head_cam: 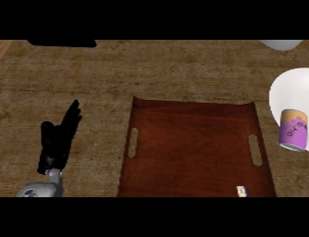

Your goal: Pick the can from the tray and place it in the plate

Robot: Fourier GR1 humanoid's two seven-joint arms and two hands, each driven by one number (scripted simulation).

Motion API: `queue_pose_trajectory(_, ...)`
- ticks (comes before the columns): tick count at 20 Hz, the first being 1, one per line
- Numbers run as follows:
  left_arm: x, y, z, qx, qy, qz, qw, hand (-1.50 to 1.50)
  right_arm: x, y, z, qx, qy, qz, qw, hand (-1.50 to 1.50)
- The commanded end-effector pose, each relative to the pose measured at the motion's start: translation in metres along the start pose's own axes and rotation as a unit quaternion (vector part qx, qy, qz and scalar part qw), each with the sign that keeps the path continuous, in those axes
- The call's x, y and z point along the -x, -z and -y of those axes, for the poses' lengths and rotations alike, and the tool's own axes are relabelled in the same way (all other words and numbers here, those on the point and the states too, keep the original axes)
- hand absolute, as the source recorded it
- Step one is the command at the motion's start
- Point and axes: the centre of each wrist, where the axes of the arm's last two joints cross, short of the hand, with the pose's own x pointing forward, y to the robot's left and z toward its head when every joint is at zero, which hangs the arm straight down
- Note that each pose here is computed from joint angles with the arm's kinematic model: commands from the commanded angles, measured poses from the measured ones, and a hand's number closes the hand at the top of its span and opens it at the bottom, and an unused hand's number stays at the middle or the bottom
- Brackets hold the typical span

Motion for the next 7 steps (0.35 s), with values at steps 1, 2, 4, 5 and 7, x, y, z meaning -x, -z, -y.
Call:
queue_pose_trajectory(1,-0.010,0.000,-0.002,-0.003,-0.002,0.006,1.0000,0.00,-0.003,-0.005,0.013,0.003,0.017,0.010,1.000,-1.50)
queue_pose_trajectory(2,0.007,-0.002,0.005,-0.001,-0.009,-0.002,1.0000,0.00,0.003,-0.004,0.001,-0.002,0.015,0.010,1.000,-1.50)
queue_pose_trajectory(4,-0.001,0.001,-0.001,-0.008,0.004,0.005,0.9999,0.00,0.008,-0.011,0.000,0.004,0.016,0.014,1.000,-1.50)
queue_pose_trajectory(5,-0.007,0.010,-0.006,0.000,0.004,0.009,1.0000,0.00,0.002,-0.002,0.000,-0.001,0.007,0.011,1.000,-1.50)
queue_pose_trajectory(7,-0.003,0.001,0.007,0.006,0.003,0.003,1.0000,0.00,-0.001,-0.008,0.013,0.012,-0.008,0.010,1.000,-1.50)
